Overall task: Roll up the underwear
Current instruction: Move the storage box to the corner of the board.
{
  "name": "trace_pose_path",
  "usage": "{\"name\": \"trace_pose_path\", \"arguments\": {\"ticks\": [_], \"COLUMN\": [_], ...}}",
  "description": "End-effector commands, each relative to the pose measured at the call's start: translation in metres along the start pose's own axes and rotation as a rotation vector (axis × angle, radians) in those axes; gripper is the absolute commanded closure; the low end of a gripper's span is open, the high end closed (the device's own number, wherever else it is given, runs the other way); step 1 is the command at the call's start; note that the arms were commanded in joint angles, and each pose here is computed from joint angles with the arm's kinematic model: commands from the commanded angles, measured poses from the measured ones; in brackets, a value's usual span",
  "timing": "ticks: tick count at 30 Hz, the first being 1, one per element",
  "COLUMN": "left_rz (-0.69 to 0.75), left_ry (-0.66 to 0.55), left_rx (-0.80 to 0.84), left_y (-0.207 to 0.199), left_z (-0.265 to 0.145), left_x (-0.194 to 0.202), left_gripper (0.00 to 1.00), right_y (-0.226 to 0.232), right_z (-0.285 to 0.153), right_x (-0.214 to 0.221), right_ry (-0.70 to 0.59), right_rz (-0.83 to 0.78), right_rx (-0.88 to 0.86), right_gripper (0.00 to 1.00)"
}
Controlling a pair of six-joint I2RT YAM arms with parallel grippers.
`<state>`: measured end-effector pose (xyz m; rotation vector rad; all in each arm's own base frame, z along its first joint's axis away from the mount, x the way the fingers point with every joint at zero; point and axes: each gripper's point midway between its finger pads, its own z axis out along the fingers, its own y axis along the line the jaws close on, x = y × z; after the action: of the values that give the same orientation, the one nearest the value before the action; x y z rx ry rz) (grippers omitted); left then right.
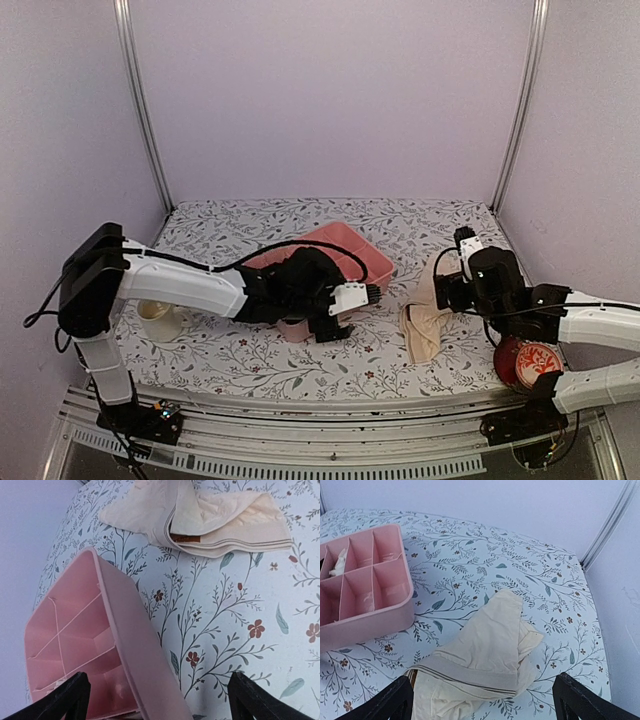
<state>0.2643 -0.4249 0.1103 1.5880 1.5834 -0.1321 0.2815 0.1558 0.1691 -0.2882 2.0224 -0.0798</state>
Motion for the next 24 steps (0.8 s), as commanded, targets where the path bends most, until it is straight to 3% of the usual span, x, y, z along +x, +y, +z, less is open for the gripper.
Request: {"name": "trace_pose_path", "arguments": {"ticks": [1, 7, 15, 24], "left_rz": [0.047, 0.062, 0.030, -0.049], "left_ry": [0.156, 0.167, 0.277, 0.366], "left_rx": [-0.181, -0.339, -0.485, -0.635], "left_y": [0.030, 0.078, 0.144, 0.234], "left_z": [0.026, 0.045, 0.048, 0.016], "left_x": [0.021, 0.015, 0.072, 0.137], "left_gripper": [0.01, 0.01, 0.01, 0.02], "right_y": [-0.016, -0.008, 0.001, -0.003], "right_z": [-0.005, 0.012, 0.030, 0.031], "right_x": [-0.019, -0.002, 0.011, 0.014], "right_ry": [-0.106, -0.034, 0.043, 0.072], "right_rz": [0.110, 0.060, 0.000, 0.032], "right_rx": [0.030, 0.055, 0.081, 0.088], "right_gripper": [0.01, 0.01, 0.01, 0.01]}}
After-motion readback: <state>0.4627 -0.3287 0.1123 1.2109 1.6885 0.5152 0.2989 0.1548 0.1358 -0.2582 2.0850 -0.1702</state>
